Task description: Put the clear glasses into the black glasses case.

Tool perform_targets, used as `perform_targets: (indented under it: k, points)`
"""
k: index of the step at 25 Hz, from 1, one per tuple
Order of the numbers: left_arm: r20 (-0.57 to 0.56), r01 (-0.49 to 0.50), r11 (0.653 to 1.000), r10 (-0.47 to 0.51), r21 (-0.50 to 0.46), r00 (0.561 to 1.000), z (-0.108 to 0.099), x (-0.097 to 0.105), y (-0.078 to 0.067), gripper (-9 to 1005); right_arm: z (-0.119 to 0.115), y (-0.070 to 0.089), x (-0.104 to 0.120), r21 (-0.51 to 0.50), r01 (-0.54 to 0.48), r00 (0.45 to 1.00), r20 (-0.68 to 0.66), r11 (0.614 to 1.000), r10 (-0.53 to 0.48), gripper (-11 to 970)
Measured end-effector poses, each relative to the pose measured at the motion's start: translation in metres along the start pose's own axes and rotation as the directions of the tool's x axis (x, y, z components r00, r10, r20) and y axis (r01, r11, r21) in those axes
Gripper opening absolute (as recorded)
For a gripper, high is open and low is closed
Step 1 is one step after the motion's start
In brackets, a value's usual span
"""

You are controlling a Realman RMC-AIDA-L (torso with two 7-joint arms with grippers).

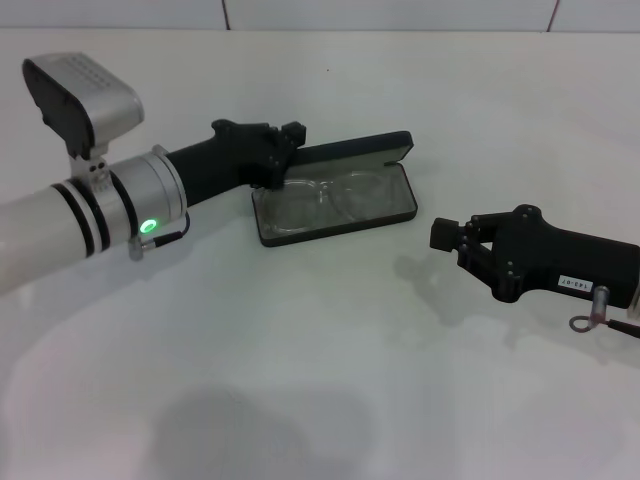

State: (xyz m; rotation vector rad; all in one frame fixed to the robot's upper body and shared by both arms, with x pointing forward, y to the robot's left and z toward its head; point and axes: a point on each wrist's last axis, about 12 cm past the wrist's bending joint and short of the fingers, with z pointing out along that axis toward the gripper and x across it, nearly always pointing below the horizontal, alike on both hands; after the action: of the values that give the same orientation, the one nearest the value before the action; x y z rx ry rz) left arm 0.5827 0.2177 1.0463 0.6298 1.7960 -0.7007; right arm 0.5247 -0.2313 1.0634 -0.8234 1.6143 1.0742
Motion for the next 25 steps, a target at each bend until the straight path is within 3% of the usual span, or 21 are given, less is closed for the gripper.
perform_targets:
  k: [15, 18, 21, 25]
  points:
    - [-0.070, 0.072, 0.995, -0.068, 0.064, 0.995, -0.010, 0.031, -0.019, 45, 0.007, -0.002, -0.002, -0.005, 0.013, 1.000, -0.024, 1.000, -0.013, 33]
    - [0.088, 0.044, 0.986, -0.059, 0.163, 0.994, -0.026, 0.014, -0.024, 45, 0.006, -0.002, 0.000, -0.003, 0.010, 1.000, -0.024, 1.000, -0.010, 34]
    - [0.313, -0.059, 0.977, -0.007, 0.203, 0.950, -0.058, -0.006, -0.029, 46, 0.005, -0.001, 0.001, -0.002, 0.008, 1.000, -0.025, 1.000, -0.008, 35]
    - [0.387, -0.105, 0.975, 0.022, 0.195, 0.922, -0.078, -0.010, -0.030, 51, 0.004, -0.001, 0.001, 0.002, 0.011, 1.000, -0.026, 1.000, -0.011, 36]
